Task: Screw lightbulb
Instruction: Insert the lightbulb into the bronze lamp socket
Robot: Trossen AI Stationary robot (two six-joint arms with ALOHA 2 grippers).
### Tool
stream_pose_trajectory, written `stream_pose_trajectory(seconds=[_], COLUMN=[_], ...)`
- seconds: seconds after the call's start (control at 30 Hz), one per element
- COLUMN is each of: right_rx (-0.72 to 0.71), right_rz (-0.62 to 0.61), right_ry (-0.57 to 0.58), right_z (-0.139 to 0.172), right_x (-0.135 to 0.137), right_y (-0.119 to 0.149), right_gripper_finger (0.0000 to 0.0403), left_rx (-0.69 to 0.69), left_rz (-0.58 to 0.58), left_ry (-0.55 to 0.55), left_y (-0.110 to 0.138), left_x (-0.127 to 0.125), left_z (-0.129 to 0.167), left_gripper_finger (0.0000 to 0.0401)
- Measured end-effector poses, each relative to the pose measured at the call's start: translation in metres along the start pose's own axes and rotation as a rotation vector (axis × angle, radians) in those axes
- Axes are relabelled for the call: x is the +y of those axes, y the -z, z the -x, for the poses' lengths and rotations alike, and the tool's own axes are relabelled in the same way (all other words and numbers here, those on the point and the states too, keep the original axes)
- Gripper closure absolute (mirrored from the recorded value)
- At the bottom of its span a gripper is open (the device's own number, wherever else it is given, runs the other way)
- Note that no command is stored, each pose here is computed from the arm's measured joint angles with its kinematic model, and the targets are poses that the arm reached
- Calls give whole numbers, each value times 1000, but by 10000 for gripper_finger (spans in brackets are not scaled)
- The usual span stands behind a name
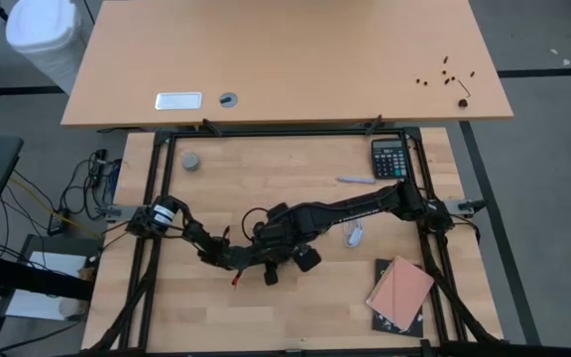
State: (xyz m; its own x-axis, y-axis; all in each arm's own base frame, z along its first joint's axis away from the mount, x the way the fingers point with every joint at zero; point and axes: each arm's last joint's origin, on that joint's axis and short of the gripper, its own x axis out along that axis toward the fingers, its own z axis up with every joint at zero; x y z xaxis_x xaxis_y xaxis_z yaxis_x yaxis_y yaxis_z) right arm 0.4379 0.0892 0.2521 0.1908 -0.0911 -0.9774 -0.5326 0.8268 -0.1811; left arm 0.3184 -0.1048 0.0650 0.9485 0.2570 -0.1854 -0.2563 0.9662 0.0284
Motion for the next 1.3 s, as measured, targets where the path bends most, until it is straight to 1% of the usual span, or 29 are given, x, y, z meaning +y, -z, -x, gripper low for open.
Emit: stream_pose_trajectory(seconds=[0.2, 0.3, 0.43, 0.57, 0.8, 1.07, 1.3], right_rx=[0, -9, -28, -35, -40, -14, -34], right_rz=[138, 218, 290, 310, 306, 310, 275], right_ry=[5, 24, 42, 51, 56, 43, 35], right_z=[1, 1, 2, 2, 2, -10, -11], right_x=[4, 7, 9, 9, 7, 9, 9], right_y=[-2, -5, -8, -9, -9, -6, -7], right_gripper_finger=[72, 74, 74, 78, 95, 120, 126], left_rx=[0, 0, 1, 0, 1, 0, 0], left_rz=[2, 2, 2, 2, 3, 4, 3], left_ry=[0, 0, 0, 0, 0, 1, 1], left_y=[0, 0, 0, 0, 0, 0, 0], left_x=[0, 0, 0, 0, 0, 0, 0], left_z=[0, 0, 0, 0, 0, 0, 0], left_gripper_finger=[208, 208, 208, 208, 208, 208, 208])
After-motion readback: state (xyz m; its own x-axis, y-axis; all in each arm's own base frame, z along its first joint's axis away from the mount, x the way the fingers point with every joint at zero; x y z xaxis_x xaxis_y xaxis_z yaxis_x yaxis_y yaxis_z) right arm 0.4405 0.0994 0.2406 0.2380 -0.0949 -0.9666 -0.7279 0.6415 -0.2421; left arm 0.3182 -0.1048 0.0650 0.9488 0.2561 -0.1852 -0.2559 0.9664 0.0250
